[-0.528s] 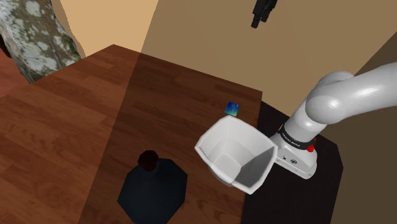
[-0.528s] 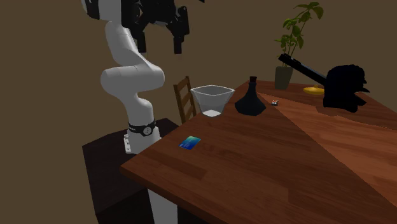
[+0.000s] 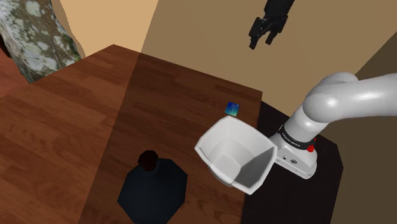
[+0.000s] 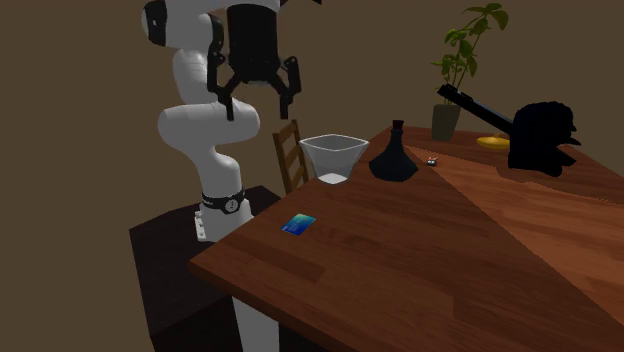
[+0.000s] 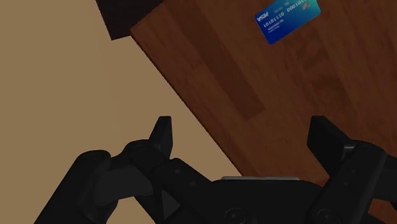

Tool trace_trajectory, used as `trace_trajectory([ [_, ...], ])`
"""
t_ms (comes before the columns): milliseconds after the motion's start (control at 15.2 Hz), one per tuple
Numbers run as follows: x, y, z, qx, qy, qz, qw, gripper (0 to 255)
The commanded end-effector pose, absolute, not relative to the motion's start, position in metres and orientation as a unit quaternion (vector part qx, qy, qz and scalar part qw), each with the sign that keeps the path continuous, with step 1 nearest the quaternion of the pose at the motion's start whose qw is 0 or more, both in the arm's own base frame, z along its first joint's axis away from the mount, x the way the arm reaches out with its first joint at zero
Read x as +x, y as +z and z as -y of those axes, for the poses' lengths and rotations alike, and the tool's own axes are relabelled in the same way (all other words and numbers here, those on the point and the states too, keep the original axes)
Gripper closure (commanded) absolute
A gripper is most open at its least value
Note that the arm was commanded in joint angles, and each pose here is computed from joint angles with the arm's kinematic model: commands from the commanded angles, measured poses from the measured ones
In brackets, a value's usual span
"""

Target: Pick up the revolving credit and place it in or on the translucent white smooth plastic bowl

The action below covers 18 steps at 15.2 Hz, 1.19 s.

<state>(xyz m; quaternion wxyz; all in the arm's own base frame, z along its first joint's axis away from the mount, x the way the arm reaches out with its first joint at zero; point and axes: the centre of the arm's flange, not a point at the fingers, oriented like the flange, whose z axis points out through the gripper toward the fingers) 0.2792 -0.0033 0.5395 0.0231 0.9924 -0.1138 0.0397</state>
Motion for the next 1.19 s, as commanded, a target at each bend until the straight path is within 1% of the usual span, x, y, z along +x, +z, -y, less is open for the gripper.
trace_trajectory([
  [0, 0.266, 0.518, -0.007, 0.983, 0.044, 0.177, 0.025, 0],
  [396, 0.238, 0.455, -0.051, 0.936, 0.056, 0.346, 0.03, 0],
  [726, 0.23, 0.402, -0.093, 0.875, 0.064, 0.479, 0.033, 0],
  [792, 0.243, 0.484, -0.129, 0.909, 0.112, 0.402, -0.007, 0],
  [858, 0.243, 0.484, -0.129, 0.909, 0.112, 0.402, -0.007, 0],
  [1122, 0.242, 0.433, -0.138, 0.867, 0.1, 0.489, 0.007, 0],
])
